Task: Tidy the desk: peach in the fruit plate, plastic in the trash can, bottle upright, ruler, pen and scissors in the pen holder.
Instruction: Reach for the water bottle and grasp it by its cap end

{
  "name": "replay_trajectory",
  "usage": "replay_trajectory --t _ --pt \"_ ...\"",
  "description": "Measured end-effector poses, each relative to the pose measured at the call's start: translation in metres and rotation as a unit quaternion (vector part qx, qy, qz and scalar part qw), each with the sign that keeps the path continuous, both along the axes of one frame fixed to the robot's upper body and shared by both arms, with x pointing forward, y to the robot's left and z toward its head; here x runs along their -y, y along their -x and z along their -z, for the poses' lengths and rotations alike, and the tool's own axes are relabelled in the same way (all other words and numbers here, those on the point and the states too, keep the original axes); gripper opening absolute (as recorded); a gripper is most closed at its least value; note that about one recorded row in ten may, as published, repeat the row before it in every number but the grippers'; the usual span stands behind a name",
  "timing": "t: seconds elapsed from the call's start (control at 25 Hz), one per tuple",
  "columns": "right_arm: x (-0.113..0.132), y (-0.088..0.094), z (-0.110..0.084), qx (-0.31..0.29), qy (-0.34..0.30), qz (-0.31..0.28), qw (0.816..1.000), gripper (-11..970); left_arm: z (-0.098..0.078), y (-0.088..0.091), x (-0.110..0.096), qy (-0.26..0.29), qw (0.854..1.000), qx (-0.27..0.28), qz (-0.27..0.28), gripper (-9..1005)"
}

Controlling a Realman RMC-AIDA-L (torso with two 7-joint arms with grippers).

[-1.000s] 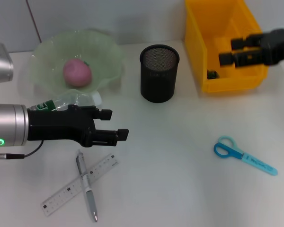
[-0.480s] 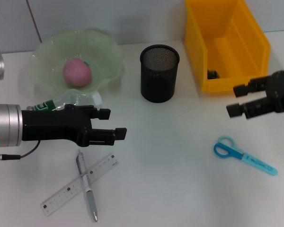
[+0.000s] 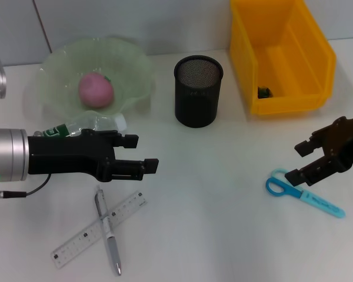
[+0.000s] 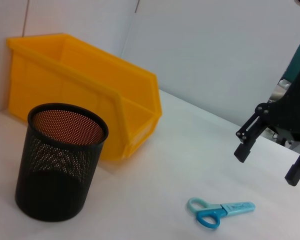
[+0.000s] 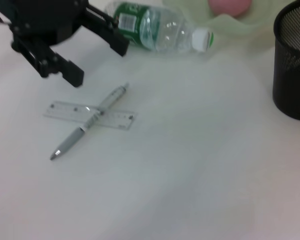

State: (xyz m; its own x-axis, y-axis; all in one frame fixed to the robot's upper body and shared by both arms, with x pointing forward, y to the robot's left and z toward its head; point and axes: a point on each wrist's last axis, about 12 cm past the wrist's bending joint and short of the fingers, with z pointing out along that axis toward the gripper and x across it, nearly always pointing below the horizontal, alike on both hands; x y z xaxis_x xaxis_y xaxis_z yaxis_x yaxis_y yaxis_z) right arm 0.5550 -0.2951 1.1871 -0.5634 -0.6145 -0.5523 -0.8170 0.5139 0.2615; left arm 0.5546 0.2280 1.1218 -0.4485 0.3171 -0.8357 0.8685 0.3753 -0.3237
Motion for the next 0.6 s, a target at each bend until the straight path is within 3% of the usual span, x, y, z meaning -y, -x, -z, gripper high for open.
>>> replay_trajectory --t 0.36,0.6 --pt "-0.020 -0.009 -0.006 0.017 0.005 -0.018 1.000 827 -0.003 -0.002 -0.002 -0.001 1.000 0.004 -0.002 812" --pt "-0.019 -0.008 0.006 0.031 -0.023 -0.024 0.999 827 -0.011 -0.003 -0.010 0.007 1.000 0.008 -0.007 811"
